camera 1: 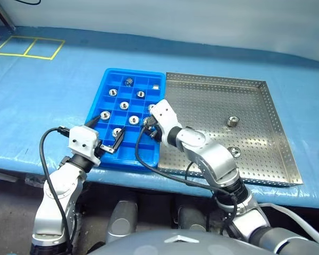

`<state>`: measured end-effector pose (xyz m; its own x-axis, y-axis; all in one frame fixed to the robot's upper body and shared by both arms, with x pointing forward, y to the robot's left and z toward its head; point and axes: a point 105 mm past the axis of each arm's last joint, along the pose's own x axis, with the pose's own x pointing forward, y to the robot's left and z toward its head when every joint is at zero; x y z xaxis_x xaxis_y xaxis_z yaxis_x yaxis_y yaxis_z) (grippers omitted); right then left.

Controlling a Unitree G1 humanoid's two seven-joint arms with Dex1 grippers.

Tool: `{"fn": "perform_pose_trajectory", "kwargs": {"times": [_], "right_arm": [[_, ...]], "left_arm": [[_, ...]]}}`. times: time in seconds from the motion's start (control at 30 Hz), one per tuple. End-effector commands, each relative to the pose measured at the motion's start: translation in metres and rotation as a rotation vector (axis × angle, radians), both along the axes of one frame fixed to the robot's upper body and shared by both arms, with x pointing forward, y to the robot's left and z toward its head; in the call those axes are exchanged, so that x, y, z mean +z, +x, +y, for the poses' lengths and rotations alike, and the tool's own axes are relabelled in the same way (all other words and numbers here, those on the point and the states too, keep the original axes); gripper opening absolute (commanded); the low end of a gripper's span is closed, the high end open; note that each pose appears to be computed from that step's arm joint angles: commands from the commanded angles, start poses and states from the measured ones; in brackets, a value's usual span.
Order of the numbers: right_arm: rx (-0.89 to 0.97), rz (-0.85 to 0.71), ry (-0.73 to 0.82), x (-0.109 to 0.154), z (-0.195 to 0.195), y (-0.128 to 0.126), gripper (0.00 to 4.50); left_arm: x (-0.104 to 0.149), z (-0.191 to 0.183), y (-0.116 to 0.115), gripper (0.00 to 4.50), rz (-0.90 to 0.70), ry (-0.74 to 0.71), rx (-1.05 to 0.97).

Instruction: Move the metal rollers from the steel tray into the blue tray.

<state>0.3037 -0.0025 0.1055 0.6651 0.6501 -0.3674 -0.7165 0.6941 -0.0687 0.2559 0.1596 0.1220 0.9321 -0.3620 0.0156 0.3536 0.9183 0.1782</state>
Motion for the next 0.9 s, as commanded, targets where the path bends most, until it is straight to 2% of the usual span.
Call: {"fn": "perform_pose_trajectory", "kwargs": {"times": [0.03, 0.37, 0.5, 0.63, 0.77, 0.9], "right_arm": [[0.069, -0.009, -0.013, 0.004, 0.003, -0.01, 1.84], [0.094, 0.041, -0.191, -0.027, -0.007, -0.016, 1.84], [0.074, 0.06, -0.21, -0.035, -0.012, -0.016, 3.23], [0.008, 0.016, -0.161, -0.026, -0.016, -0.011, 4.33], [-0.039, -0.048, -0.05, -0.005, -0.023, -0.012, 4.33], [-0.133, -0.134, 0.039, 0.016, -0.048, -0.014, 4.33]], "left_arm": [[0.014, -0.008, -0.003, 4.5, -0.05, -0.013, -0.029], [0.012, -0.013, -0.001, 4.5, -0.037, -0.017, -0.054], [0.012, -0.015, 0.001, 4.5, -0.031, -0.013, -0.072], [0.013, -0.019, 0.004, 4.5, -0.03, -0.006, -0.105], [0.018, -0.026, 0.009, 4.5, -0.04, -0.007, -0.161], [0.025, -0.035, 0.023, 4.5, -0.052, -0.021, -0.234]]}}
